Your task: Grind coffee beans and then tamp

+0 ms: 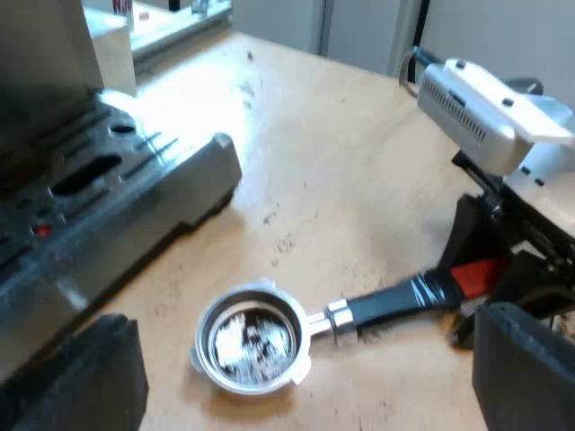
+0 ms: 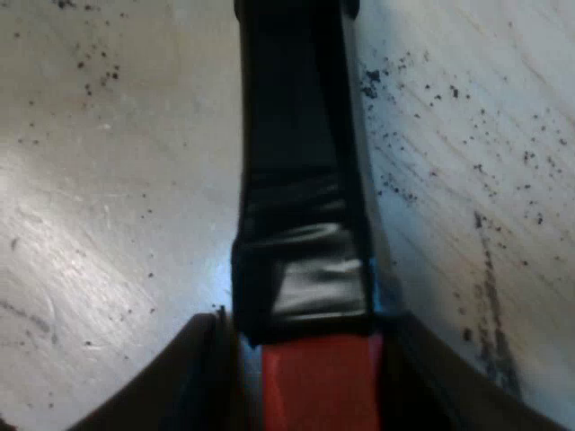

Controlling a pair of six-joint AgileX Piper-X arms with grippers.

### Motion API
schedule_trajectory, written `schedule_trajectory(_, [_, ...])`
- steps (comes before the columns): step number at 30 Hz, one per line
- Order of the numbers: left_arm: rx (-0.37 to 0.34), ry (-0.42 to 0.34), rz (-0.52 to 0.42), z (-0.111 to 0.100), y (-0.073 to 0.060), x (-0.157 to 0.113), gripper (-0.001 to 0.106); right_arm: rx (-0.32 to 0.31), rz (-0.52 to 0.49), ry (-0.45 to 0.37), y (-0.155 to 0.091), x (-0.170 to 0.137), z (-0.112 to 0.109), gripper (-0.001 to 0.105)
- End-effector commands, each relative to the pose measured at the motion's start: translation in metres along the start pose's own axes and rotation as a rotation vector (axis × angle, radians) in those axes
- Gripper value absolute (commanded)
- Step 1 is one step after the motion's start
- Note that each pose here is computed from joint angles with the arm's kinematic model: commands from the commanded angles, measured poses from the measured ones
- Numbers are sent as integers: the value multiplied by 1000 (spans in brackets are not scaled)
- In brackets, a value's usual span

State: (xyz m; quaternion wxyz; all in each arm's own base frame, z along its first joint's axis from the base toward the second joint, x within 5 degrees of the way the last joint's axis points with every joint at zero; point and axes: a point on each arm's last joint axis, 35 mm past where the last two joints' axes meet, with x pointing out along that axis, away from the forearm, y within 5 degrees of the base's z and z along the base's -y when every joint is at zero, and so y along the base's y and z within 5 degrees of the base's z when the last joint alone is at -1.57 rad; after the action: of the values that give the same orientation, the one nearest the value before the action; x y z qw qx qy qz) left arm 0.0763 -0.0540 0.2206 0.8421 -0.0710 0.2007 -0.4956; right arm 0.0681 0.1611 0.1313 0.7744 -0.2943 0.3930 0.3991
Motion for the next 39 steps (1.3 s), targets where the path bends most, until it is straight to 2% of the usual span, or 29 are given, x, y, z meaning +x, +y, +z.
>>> schedule_trajectory(1, [-49, 47, -3, -3, 4, 5, 76, 2, -6, 22, 0, 2, -2, 54])
schedule_trajectory(3, [-71, 72, 0, -4, 7, 8, 76, 8, -4, 35, 0, 1, -2, 58])
schedule_trajectory(4, [-87, 91, 2, -5, 9, 10, 76, 13, -3, 69, 0, 0, -3, 64])
schedule_trajectory(6, [-103, 109, 3, -3, 10, 12, 76, 1, -9, 127, -1, -3, -6, 68])
schedule_trajectory(10, [-130, 144, 19, -1, 13, 15, 76, -23, -20, 234, -3, -10, -6, 70])
schedule_trajectory(13, [-114, 145, 43, 4, 14, 15, 76, -40, -27, 313, -4, -20, 0, 70])
schedule_trajectory(17, [-86, 140, 113, 13, 13, 12, 76, -48, -29, 334, -6, -31, 12, 70])
schedule_trajectory(19, [-45, 144, 157, 20, 11, 9, 76, -47, -34, 324, -7, -38, 18, 70])
schedule_trajectory(22, [-34, 196, 291, 34, 6, -2, 76, -27, -43, 222, -11, -59, 38, 70])
schedule_trajectory(26, [-56, 247, 348, 40, 1, -10, 76, 3, -48, 88, -15, -84, 55, 70])
schedule_trajectory(29, [-73, 263, 374, 44, -2, -14, 76, -3, -36, -20, -19, -105, 65, 70])
schedule_trajectory(30, [-103, 268, 391, 44, -2, -15, 76, -7, -35, -75, -19, -112, 68, 70])
schedule_trajectory(34, [-175, 301, 458, 40, -2, -18, 76, -70, -39, -271, -16, -126, 81, 70])
schedule_trajectory(38, [-177, 303, 477, 40, -1, -18, 76, -136, -40, -433, -10, -129, 97, 70])
schedule_trajectory(39, [-173, 297, 476, 40, -1, -18, 76, -148, -41, -447, -9, -127, 98, 70])
